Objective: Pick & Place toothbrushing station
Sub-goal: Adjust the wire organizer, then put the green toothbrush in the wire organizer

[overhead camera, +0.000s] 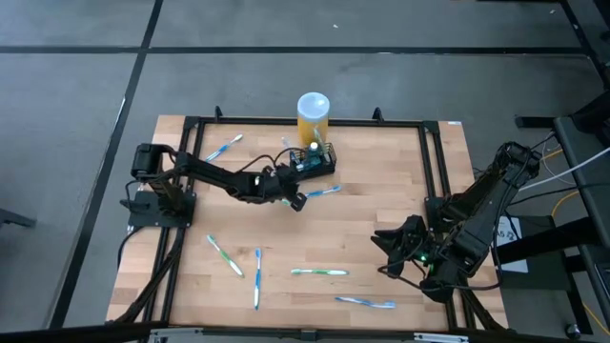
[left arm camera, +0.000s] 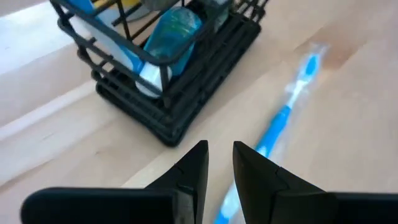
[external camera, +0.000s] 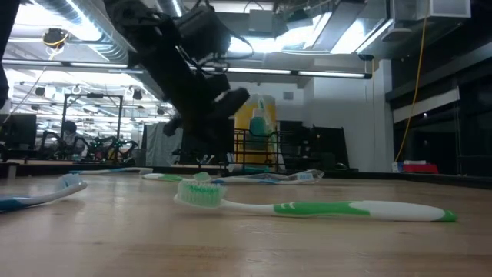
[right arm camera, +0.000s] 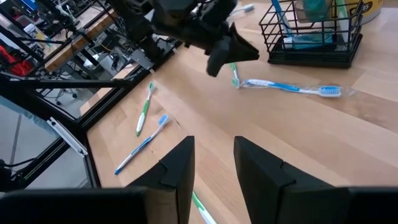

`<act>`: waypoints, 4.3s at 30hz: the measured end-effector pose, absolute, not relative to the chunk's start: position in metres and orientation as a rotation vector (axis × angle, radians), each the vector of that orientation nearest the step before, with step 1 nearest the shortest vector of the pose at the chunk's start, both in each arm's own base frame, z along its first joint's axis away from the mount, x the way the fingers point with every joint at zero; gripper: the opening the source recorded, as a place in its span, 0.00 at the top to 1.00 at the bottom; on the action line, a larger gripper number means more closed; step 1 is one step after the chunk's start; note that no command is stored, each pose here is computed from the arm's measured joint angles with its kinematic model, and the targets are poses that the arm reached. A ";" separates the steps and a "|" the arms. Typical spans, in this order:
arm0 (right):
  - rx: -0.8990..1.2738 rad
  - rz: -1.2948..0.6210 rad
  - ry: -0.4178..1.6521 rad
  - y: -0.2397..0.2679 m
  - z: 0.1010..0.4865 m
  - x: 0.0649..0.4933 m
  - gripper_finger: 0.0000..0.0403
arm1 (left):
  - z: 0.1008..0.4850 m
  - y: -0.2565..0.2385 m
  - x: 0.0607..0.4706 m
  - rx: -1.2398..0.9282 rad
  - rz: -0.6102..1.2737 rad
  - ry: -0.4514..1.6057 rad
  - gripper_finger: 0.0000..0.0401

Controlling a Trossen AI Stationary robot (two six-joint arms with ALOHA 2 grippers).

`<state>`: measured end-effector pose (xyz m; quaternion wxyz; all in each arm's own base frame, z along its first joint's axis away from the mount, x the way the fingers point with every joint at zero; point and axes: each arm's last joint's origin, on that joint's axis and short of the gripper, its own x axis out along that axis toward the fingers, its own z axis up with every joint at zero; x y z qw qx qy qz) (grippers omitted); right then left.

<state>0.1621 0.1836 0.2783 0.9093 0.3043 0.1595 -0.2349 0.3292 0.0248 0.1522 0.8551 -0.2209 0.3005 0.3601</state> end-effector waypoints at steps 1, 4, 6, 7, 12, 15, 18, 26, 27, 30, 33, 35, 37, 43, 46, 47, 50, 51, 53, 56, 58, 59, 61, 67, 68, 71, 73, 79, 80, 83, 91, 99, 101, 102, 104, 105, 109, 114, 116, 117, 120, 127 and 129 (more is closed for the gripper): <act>0.627 -0.482 0.337 0.184 0.278 0.162 0.72 | 0.148 0.025 0.331 -0.467 0.759 0.631 0.83; 0.634 -0.474 0.352 0.185 0.278 0.161 0.72 | 0.133 0.025 0.332 -0.468 0.784 0.672 0.83; 0.639 -0.464 0.360 0.186 0.278 0.160 0.72 | 0.128 0.025 0.334 -0.478 0.786 0.668 0.83; 0.645 -0.460 0.359 0.187 0.278 0.159 0.72 | 0.127 0.026 0.335 -0.483 0.788 0.663 0.83; 0.663 -0.449 0.359 0.190 0.278 0.156 0.72 | 0.119 0.031 0.338 -0.481 0.819 0.647 0.83; 0.665 -0.448 0.359 0.190 0.278 0.156 0.72 | 0.113 0.036 0.337 -0.481 0.842 0.667 0.83; 0.666 -0.449 0.358 0.190 0.278 0.156 0.72 | 0.113 0.039 0.337 -0.475 0.870 0.652 0.83; 0.668 -0.449 0.354 0.190 0.278 0.156 0.72 | 0.113 0.054 0.335 -0.437 0.908 0.655 0.83; 0.668 -0.449 0.354 0.190 0.278 0.156 0.72 | 0.113 0.055 0.334 -0.433 0.910 0.657 0.83; 0.668 -0.449 0.354 0.190 0.278 0.156 0.72 | 0.113 0.061 0.333 -0.428 0.926 0.657 0.83; 0.668 -0.448 0.354 0.190 0.278 0.156 0.72 | 0.113 0.066 0.332 -0.427 0.949 0.651 0.83; 0.668 -0.448 0.354 0.190 0.278 0.156 0.72 | 0.113 0.069 0.332 -0.424 0.959 0.649 0.83; 0.668 -0.448 0.354 0.190 0.278 0.156 0.72 | 0.114 0.072 0.331 -0.426 0.965 0.644 0.83; 0.668 -0.448 0.354 0.190 0.278 0.156 0.72 | 0.114 0.074 0.332 -0.433 0.962 0.639 0.83; 0.668 -0.448 0.354 0.190 0.278 0.156 0.72 | 0.114 0.068 0.333 -0.455 0.951 0.630 0.83; 0.668 -0.448 0.354 0.190 0.278 0.156 0.72 | 0.114 0.065 0.334 -0.463 0.946 0.621 0.83; 0.666 -0.450 0.349 0.190 0.278 0.156 0.72 | 0.117 0.056 0.339 -0.503 0.900 0.574 0.83; 0.665 -0.451 0.345 0.190 0.278 0.156 0.72 | 0.118 0.054 0.341 -0.511 0.889 0.564 0.83; 0.662 -0.451 0.344 0.190 0.278 0.156 0.72 | 0.118 0.049 0.342 -0.517 0.879 0.556 0.83; 0.638 -0.446 0.350 0.190 0.278 0.156 0.72 | 0.128 0.039 0.343 -0.507 0.835 0.534 0.83; 0.620 -0.447 0.345 0.190 0.278 0.156 0.72 | 0.138 0.030 0.343 -0.467 0.794 0.522 0.83; 0.610 -0.450 0.331 0.189 0.279 0.156 0.72 | 0.143 0.026 0.343 -0.447 0.782 0.510 0.83; 0.594 -0.456 0.312 0.189 0.279 0.156 0.72 | 0.150 0.020 0.339 -0.403 0.795 0.520 0.83; 0.581 -0.462 0.309 0.188 0.279 0.156 0.72 | 0.151 0.016 0.329 -0.392 0.853 0.573 0.83; 0.580 -0.462 0.306 0.188 0.279 0.156 0.72 | 0.152 0.016 0.330 -0.399 0.841 0.569 0.82; 0.581 -0.462 0.305 0.188 0.279 0.156 0.72 | 0.150 0.012 0.332 -0.415 0.822 0.561 0.83; 0.584 -0.461 0.304 0.188 0.279 0.156 0.72 | 0.146 0.011 0.333 -0.427 0.839 0.562 0.82; 0.592 -0.459 0.301 0.188 0.279 0.156 0.72 | 0.131 0.018 0.342 -0.459 0.804 0.552 0.83; 0.592 -0.459 0.301 0.188 0.279 0.156 0.72 | 0.128 0.018 0.343 -0.463 0.799 0.560 0.83; 0.596 -0.458 0.299 0.189 0.280 0.157 0.72 | 0.117 0.024 0.344 -0.496 0.823 0.570 0.83; 0.606 -0.456 0.297 0.189 0.280 0.157 0.72 | 0.109 0.040 0.350 -0.560 0.845 0.510 0.83; 0.618 -0.454 0.298 0.190 0.280 0.157 0.72 | 0.108 0.055 0.347 -0.564 0.911 0.490 0.83; 0.620 -0.453 0.299 0.190 0.280 0.157 0.72 | 0.108 0.059 0.346 -0.559 0.933 0.485 0.83; 0.622 -0.452 0.299 0.190 0.280 0.157 0.72 | 0.108 0.060 0.346 -0.556 0.943 0.485 0.83; 0.624 -0.451 0.299 0.190 0.280 0.157 0.72 | 0.107 0.063 0.345 -0.553 0.958 0.481 0.83; 0.626 -0.451 0.298 0.190 0.280 0.157 0.72 | 0.107 0.065 0.345 -0.553 0.963 0.480 0.83; 0.630 -0.449 0.303 0.190 0.280 0.157 0.72 | 0.107 0.070 0.343 -0.550 0.988 0.480 0.83; 0.634 -0.447 0.305 0.190 0.280 0.158 0.72 | 0.106 0.076 0.341 -0.543 1.021 0.479 0.83; 0.636 -0.446 0.307 0.191 0.280 0.158 0.72 | 0.106 0.076 0.340 -0.541 1.023 0.487 0.83; 0.638 -0.445 0.307 0.191 0.280 0.158 0.72 | 0.106 0.076 0.340 -0.541 1.022 0.490 0.83; 0.640 -0.444 0.310 0.191 0.280 0.158 0.72 | 0.106 0.072 0.341 -0.528 1.006 0.504 0.83; 0.641 -0.444 0.309 0.191 0.280 0.158 0.72 | 0.108 0.059 0.336 -0.509 1.022 0.551 0.83; 0.638 -0.443 0.310 0.191 0.280 0.158 0.72 | 0.109 0.058 0.333 -0.493 1.034 0.582 0.83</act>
